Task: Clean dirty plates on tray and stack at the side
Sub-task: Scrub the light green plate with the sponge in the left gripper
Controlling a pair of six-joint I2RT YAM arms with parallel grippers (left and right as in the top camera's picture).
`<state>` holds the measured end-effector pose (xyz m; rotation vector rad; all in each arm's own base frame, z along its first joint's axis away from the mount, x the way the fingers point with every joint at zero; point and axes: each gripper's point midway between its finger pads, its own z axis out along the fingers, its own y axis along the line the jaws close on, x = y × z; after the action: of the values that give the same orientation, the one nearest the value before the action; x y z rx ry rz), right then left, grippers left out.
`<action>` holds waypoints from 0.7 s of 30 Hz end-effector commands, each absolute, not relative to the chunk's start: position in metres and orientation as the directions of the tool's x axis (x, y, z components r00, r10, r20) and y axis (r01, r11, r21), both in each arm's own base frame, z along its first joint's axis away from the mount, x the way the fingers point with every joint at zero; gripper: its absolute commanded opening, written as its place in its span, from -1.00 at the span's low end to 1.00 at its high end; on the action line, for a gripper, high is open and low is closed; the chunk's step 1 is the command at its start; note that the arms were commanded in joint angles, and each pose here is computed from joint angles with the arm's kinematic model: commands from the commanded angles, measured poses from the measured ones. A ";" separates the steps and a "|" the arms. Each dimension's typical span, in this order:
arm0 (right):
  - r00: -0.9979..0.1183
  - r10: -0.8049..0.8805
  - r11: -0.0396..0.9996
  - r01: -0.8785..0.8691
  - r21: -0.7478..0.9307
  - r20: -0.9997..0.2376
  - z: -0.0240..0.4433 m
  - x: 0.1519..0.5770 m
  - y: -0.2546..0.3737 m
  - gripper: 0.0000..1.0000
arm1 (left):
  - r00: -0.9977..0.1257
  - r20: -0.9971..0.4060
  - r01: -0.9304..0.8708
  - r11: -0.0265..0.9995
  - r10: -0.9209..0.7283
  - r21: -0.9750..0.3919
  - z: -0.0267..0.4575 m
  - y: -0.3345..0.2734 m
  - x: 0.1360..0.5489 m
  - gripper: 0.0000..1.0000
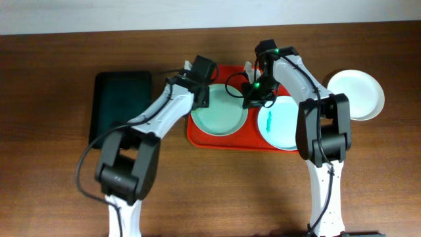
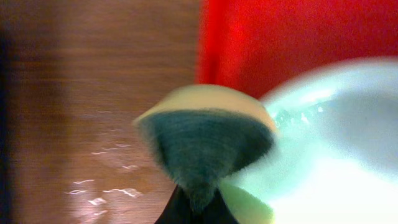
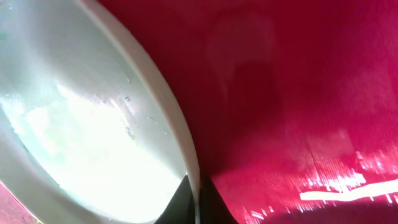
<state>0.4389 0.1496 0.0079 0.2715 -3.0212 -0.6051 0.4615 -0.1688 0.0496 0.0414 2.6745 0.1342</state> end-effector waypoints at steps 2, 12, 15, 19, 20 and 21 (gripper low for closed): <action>-0.972 -0.171 0.943 -0.209 0.259 -0.159 0.080 0.469 0.133 -0.92 | -0.786 -0.614 -0.133 0.990 -0.073 0.052 0.177 -0.131 0.454 -1.00; -0.714 -0.550 0.532 0.100 -0.841 -0.433 0.314 0.443 0.140 -0.92 | -0.871 -0.404 -0.353 0.928 -0.280 0.118 0.175 -0.001 0.398 -1.00; -0.656 -0.632 0.378 0.204 -0.903 -0.413 0.349 0.421 0.167 -0.92 | -0.869 -0.402 -0.359 0.927 -0.288 0.111 0.174 0.001 0.398 -1.00; -0.683 -0.608 0.616 -0.086 -0.783 -0.404 0.288 0.436 0.181 -0.92 | -0.871 -0.398 -0.354 0.930 -0.288 0.102 0.174 -0.001 0.398 -1.00; -0.724 -0.532 0.746 -0.156 -0.647 -0.439 0.260 0.445 0.177 -0.92 | -0.871 -0.398 -0.354 0.930 -0.288 0.102 0.174 -0.001 0.398 -1.00; -0.768 -0.470 0.847 -0.252 -0.469 -0.436 0.231 0.450 0.178 -0.92 | -0.873 -0.392 -0.350 0.933 -0.290 0.089 0.173 -0.004 0.398 -1.00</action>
<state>0.4373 0.1799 0.2847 0.8447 -3.3259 1.6940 0.3972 -0.0010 0.1746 -0.4552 2.7044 0.2521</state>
